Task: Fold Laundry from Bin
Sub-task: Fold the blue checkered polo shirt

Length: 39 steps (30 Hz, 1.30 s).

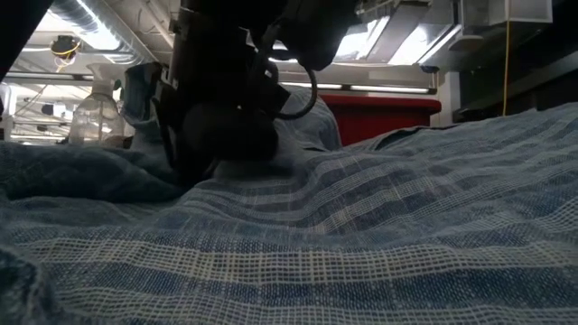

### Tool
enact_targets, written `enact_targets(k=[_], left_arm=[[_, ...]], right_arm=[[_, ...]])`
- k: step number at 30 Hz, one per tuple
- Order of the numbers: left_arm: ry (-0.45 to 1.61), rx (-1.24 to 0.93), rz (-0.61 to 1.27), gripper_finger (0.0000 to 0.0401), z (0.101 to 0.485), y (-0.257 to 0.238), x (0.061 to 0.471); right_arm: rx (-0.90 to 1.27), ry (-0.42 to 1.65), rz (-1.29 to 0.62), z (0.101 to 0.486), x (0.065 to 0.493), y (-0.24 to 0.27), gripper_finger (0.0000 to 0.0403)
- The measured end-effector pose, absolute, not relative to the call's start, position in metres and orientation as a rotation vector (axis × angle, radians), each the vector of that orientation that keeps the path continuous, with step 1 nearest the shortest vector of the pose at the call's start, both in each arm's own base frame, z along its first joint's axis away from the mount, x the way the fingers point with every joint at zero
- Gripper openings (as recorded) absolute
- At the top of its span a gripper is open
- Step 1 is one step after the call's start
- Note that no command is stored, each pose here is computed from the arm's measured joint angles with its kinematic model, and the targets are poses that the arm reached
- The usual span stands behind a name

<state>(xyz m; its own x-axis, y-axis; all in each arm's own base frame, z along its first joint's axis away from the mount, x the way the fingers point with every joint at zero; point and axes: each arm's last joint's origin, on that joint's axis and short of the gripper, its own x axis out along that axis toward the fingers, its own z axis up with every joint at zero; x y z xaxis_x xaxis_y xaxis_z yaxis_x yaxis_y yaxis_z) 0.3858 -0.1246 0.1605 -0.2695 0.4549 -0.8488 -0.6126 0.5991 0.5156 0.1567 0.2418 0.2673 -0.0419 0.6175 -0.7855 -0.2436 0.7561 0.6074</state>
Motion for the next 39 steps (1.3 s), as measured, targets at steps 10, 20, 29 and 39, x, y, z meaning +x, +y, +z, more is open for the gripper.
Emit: enact_targets(k=[10,20,29,39], left_arm=[[1.563,-0.091,0.979,0.0031,0.160,-0.125,0.386],[1.568,-0.092,0.926,0.0002,0.170,-0.133,0.381],[1.563,-0.114,0.844,0.0001,0.187,-0.169,0.360],[1.631,-0.235,1.022,0.0000,0.180,-0.209,0.283]], right_arm=[[0.325,1.456,0.714,0.267,0.157,0.242,0.0000],[0.325,1.457,0.714,0.267,0.157,0.242,0.0000],[0.324,1.461,0.713,0.267,0.156,0.242,0.0000],[0.315,1.479,0.699,0.266,0.155,0.240,0.0000]])
